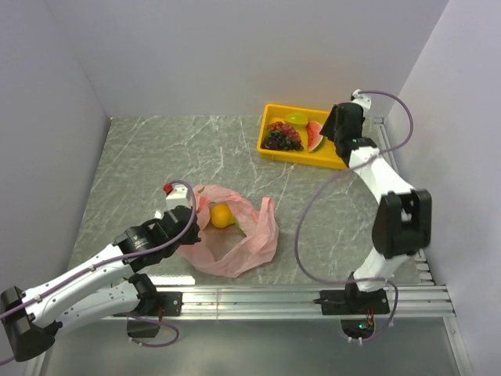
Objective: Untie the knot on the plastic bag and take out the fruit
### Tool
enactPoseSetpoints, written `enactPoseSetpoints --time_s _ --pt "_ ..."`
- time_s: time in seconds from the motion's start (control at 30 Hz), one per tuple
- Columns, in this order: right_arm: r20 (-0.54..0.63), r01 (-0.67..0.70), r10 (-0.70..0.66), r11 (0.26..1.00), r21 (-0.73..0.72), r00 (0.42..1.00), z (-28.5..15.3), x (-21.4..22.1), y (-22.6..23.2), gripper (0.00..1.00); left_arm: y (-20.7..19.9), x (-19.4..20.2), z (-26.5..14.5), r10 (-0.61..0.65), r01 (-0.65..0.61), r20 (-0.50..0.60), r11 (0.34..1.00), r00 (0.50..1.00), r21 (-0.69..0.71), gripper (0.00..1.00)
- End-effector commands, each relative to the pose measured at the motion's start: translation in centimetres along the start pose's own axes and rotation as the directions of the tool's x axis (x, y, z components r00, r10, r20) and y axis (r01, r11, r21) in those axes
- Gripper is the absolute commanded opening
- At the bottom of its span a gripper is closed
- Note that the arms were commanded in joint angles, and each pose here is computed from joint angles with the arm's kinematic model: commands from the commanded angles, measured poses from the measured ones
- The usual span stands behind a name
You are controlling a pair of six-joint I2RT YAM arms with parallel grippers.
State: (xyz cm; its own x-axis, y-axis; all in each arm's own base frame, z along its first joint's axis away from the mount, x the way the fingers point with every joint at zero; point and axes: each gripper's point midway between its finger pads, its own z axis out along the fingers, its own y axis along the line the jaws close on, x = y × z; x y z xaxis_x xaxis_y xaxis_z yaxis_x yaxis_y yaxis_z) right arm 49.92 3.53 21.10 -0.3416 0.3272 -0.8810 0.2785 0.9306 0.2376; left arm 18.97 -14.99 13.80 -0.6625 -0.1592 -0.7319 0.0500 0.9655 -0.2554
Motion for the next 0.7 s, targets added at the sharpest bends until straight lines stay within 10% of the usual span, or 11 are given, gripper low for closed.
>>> enactPoseSetpoints --time_s 0.0,0.13,0.23,0.27,0.37,0.67 --pt "-0.069 -0.049 0.061 0.987 0.154 0.996 3.3 0.2 -2.8 0.04 -1.2 -1.2 -0.3 -0.022 0.019 0.045 0.998 0.999 0.062 0.01" --pt "-0.126 -0.041 0.073 0.97 0.238 0.989 6.7 2.1 -4.3 0.15 -0.9 -1.7 -0.4 -0.027 0.024 0.064 0.999 0.998 0.047 0.01" --pt "-0.16 -0.053 0.1 0.96 0.274 0.982 8.3 3.2 -5.0 0.42 -0.9 -1.8 -0.5 -0.029 0.026 0.068 0.998 0.997 0.051 0.01" --pt "-0.177 -0.056 0.11 0.956 0.287 0.978 8.6 3.9 -5.3 0.69 -1.0 -1.8 -0.5 -0.03 0.026 0.068 0.998 0.997 0.054 0.01" --pt "-0.177 -0.065 0.119 0.956 0.285 0.977 8.5 4.0 -5.2 0.9 -0.9 -1.8 -0.5 -0.034 0.03 0.069 0.998 0.997 0.051 0.0" --pt "-0.115 0.002 0.013 0.992 0.128 0.993 3.6 0.6 -1.2 0.94 -1.0 -1.8 -0.4 -0.034 0.03 0.067 0.998 0.997 0.053 0.01"
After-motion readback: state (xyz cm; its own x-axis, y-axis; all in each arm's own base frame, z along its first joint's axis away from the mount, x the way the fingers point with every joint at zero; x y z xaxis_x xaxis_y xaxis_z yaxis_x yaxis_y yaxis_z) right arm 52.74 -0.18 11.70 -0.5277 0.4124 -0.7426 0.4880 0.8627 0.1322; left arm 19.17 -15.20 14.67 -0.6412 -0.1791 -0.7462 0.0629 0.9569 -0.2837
